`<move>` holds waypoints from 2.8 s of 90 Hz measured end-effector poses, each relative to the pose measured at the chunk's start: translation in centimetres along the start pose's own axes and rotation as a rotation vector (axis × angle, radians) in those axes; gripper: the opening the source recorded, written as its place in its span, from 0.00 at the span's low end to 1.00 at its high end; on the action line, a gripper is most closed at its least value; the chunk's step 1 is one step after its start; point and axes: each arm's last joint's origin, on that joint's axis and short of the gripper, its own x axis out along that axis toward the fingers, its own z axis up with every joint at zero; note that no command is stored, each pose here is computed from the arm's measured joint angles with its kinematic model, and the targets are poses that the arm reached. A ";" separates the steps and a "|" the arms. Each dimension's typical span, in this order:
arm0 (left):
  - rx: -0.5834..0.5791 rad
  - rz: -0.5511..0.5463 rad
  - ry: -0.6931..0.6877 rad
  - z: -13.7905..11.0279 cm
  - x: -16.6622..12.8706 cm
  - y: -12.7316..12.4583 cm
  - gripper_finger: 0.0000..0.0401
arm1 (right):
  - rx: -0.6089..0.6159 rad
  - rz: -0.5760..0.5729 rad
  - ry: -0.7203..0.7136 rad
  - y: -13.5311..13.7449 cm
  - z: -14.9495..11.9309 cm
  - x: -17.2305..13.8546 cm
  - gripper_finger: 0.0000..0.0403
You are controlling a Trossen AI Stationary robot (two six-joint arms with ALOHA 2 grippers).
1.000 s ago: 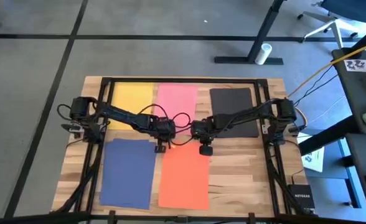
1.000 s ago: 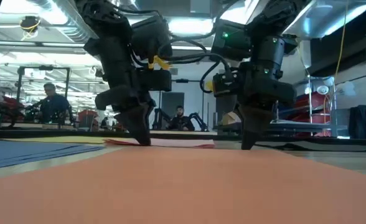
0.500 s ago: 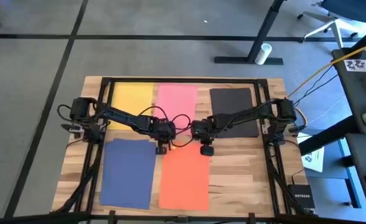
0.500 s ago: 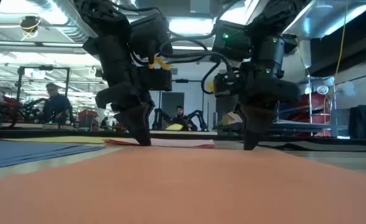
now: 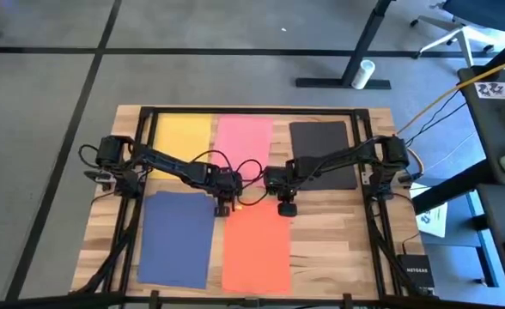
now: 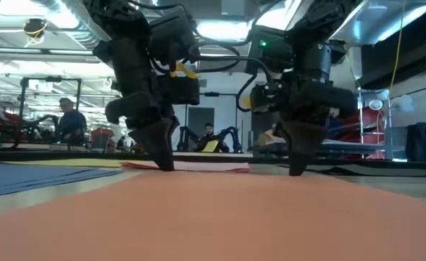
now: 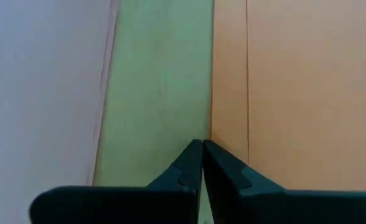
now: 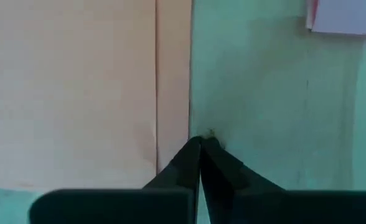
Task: Organize paper
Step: Adjust the stacked orange papers
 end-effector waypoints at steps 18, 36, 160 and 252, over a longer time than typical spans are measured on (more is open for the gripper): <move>-0.001 -0.008 0.002 0.0 0.0 -0.1 0.00 | -0.023 0.012 0.006 1.0 -0.1 0.2 0.00; -0.001 -0.023 0.003 0.0 0.0 -0.2 0.00 | -0.025 0.007 0.007 1.5 -0.1 0.3 0.00; 0.052 -0.007 -0.032 0.1 -2.2 0.2 0.00 | -0.018 -0.036 0.002 1.4 -0.1 0.1 0.00; -0.085 -0.070 -0.617 -3.3 -8.1 -1.0 0.00 | 0.059 0.009 -0.497 11.5 1.9 -1.3 0.00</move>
